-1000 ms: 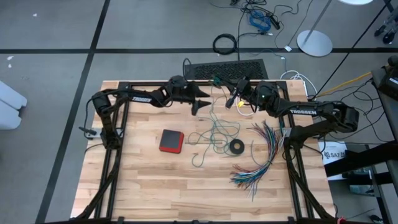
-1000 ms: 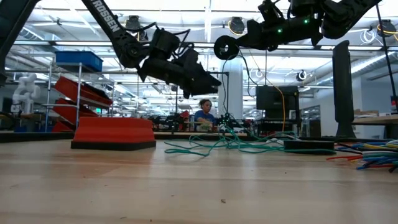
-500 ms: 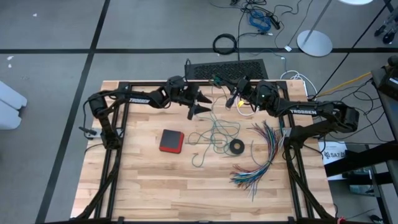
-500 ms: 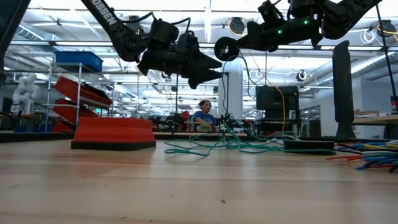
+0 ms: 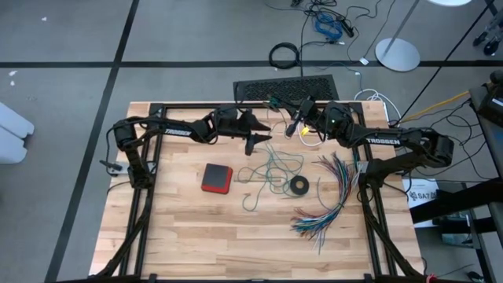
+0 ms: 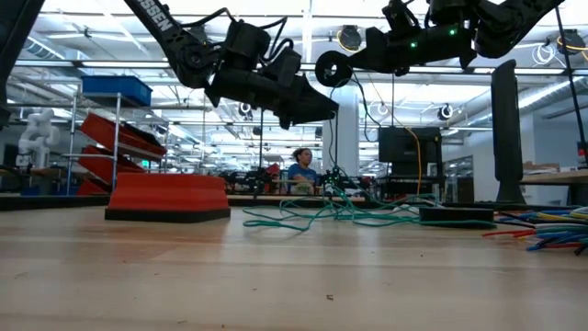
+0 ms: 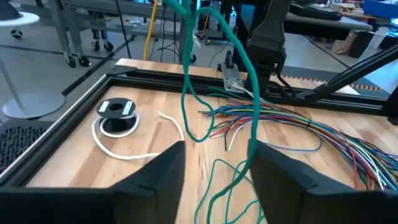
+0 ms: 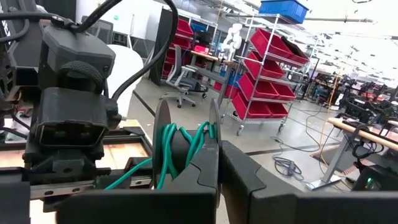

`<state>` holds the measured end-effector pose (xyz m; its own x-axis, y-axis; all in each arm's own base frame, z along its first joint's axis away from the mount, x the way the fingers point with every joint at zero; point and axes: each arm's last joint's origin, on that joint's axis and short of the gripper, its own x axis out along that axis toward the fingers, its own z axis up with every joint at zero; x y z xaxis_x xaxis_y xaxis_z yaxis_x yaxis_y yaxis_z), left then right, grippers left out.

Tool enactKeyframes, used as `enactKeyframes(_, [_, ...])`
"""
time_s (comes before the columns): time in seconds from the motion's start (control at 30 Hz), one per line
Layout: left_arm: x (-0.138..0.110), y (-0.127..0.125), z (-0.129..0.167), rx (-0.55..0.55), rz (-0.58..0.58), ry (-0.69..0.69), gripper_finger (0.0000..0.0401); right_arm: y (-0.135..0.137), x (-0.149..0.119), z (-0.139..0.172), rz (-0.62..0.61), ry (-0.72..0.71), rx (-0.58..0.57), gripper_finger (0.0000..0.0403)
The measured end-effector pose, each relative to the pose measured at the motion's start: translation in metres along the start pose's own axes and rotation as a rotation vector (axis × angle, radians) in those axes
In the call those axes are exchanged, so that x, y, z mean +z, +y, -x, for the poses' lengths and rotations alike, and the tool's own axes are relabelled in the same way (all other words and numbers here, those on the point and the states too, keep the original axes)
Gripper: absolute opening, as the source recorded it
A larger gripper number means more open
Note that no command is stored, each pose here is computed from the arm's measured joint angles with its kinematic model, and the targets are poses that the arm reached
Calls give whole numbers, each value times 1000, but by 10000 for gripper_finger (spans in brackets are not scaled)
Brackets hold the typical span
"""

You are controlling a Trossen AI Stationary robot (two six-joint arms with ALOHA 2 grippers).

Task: Coiling cords
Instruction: Coil the green wire cable on the spool

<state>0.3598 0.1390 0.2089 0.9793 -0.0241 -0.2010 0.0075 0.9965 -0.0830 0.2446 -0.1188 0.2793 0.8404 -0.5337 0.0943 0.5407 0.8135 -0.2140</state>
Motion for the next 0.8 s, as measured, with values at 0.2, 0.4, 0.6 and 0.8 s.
enactKeyframes(0.2, [-2, -1, 0, -8, 6, 15, 126, 0, 0, 0, 1, 3, 2, 0])
enactKeyframes(0.4, [-3, -2, 0, -39, 14, 32, 123, 0, -1, 0, 6, 7, 4, 0])
enactKeyframes(0.6, [-5, -2, 0, -59, 12, 42, 122, 0, -1, 0, 12, 11, 4, 0])
enactKeyframes(0.8, [-6, -2, 0, -58, 14, 52, 121, 0, -1, 0, 13, 14, 5, 0])
